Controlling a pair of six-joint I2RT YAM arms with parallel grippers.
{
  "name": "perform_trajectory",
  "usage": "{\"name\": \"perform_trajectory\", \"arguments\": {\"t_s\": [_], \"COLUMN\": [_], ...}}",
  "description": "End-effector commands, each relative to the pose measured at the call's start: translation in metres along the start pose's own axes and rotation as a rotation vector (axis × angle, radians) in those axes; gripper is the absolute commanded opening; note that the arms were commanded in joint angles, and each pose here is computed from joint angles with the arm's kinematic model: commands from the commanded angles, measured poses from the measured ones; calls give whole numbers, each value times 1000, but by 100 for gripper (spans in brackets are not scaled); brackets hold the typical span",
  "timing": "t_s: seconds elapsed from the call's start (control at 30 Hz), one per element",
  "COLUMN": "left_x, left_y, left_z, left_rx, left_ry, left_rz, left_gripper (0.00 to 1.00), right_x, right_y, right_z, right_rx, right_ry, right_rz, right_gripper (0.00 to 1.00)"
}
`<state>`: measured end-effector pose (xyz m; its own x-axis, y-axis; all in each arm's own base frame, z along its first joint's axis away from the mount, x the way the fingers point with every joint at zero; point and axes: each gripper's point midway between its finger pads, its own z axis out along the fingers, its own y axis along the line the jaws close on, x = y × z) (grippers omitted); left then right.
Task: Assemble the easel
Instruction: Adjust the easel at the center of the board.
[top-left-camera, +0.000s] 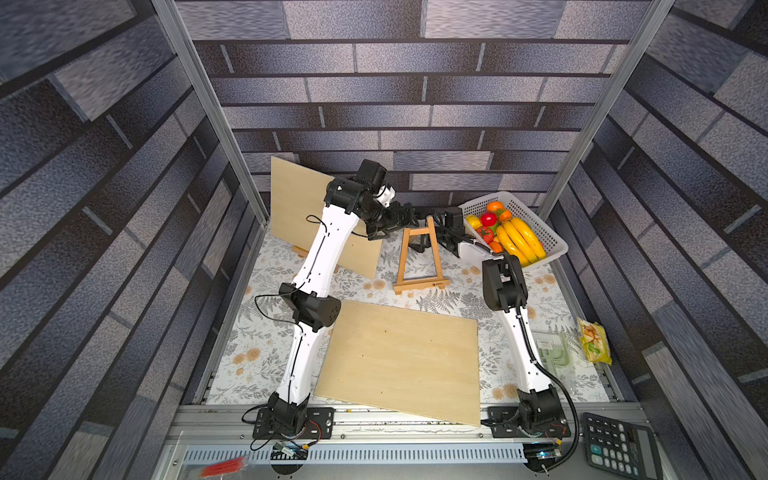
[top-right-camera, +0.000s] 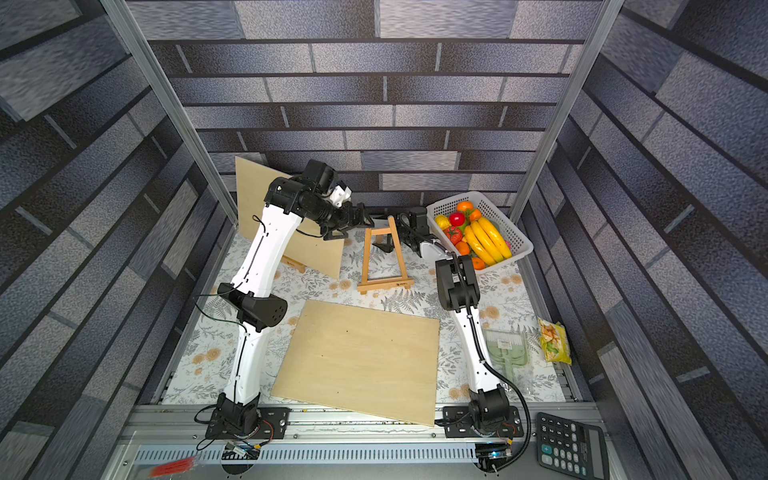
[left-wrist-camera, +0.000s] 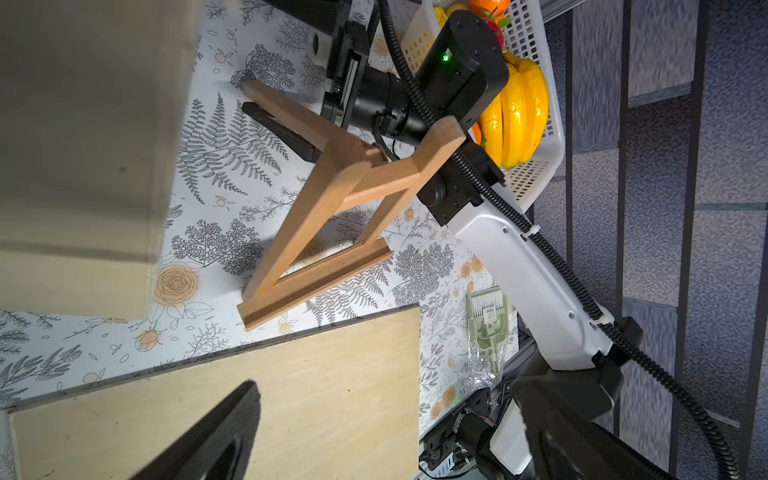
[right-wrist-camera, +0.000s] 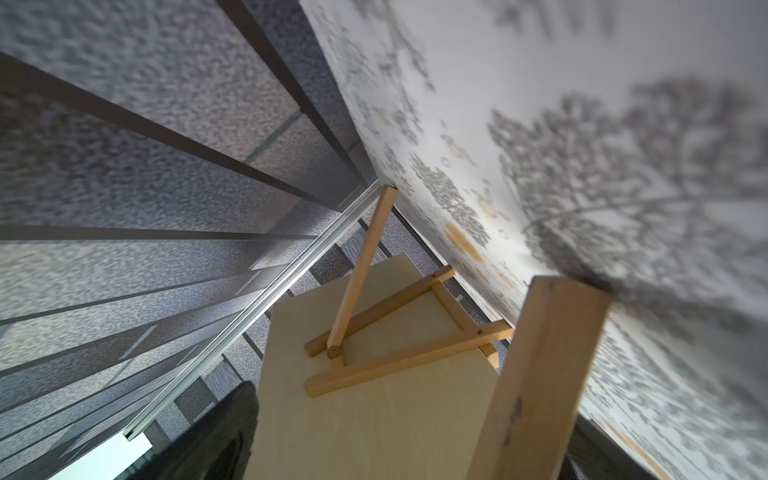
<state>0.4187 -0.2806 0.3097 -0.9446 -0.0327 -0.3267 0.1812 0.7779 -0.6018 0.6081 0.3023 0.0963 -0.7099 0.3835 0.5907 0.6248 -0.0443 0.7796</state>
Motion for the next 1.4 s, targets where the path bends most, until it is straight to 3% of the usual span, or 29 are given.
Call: {"name": "perform_trajectory", "arguments": {"t_s": [0.0, 0.17, 0.73, 1.07, 1.37], "left_x": [-3, -8, -1, 3, 7], "left_y": [-8, -8, -14, -13, -14], "left_z": [-19, -18, -26, -37, -41], "left_rx": [28, 47, 44, 16, 17], "left_ry": [-37, -44, -40, -55, -46], "left_rz": [32, 16, 57, 64, 78], "left_gripper": [100, 100, 100, 100, 100], "right_x": [-17, -26, 7, 7, 14], "right_y": [21, 26, 17, -8, 8], "right_z": [-13, -22, -60, -110, -150], "right_rx": [-39, -40, 105, 367, 415], "right_ry": [-37, -20, -5, -206, -321], "right_rz": [-31, -30, -178, -279, -367], "right_gripper": [100, 100, 100, 100, 100]}}
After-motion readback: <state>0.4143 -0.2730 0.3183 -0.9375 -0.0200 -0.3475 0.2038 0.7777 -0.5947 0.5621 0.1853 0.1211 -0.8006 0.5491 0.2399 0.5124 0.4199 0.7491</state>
